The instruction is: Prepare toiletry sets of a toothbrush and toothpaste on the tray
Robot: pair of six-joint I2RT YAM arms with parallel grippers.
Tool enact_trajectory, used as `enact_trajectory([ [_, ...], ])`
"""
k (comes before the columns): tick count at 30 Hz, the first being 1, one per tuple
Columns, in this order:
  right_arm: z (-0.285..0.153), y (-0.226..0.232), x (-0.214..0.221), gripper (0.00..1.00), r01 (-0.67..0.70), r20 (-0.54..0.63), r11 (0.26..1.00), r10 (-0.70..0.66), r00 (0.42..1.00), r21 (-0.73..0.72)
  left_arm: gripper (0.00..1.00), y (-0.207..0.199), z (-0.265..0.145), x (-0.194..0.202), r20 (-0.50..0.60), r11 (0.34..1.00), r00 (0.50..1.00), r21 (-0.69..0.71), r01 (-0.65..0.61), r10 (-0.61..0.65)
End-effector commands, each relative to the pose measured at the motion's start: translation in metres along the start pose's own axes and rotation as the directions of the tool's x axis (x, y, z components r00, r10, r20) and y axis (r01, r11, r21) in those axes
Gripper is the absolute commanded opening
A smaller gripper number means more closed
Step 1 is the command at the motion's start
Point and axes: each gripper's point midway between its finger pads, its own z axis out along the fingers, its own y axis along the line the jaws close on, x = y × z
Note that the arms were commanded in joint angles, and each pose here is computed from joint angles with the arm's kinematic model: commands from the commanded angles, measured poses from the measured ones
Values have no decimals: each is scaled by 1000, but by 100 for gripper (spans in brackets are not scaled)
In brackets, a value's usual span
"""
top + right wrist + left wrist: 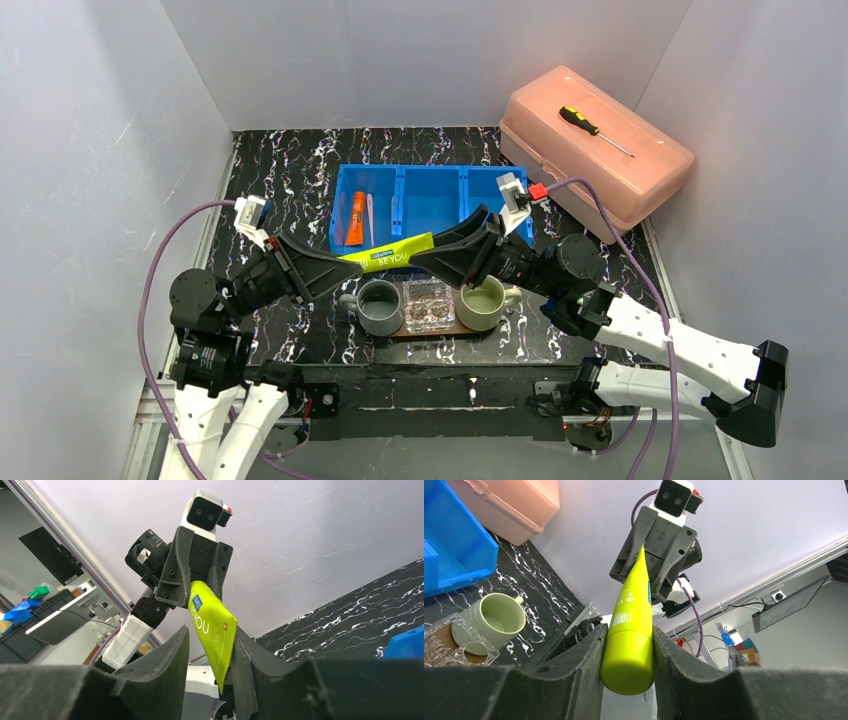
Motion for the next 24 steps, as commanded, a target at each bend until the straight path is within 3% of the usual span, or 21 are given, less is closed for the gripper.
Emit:
enact_trajectory([
  [1, 3, 28, -33, 39, 29, 105, 995, -20, 994, -92, 0, -11, -1, -4, 25, 999, 999, 30, -27, 27],
  [6, 4, 30, -36, 31, 32, 110, 995, -21, 994, -99, 0, -11, -2, -1, 16, 999, 1000, 34, -24, 24],
  [15, 7, 33, -36, 26, 24, 103, 993, -12, 995, -116, 0, -8, -3, 6, -13, 999, 1000, 41, -20, 20],
  [17, 7, 35, -36, 22, 22, 101, 991, -9, 995, -131, 0, -7, -4, 7, -17, 999, 1000, 41, -18, 19],
  [20, 7, 38, -35, 4, 23, 99, 989, -9, 995, -148, 0, -4, -4, 9, -20, 999, 1000, 35, -10, 11],
  [24, 6, 41, -31, 1, 22, 80, 985, -8, 997, -169, 0, 5, -2, 10, -23, 1000, 1000, 17, 10, -10],
])
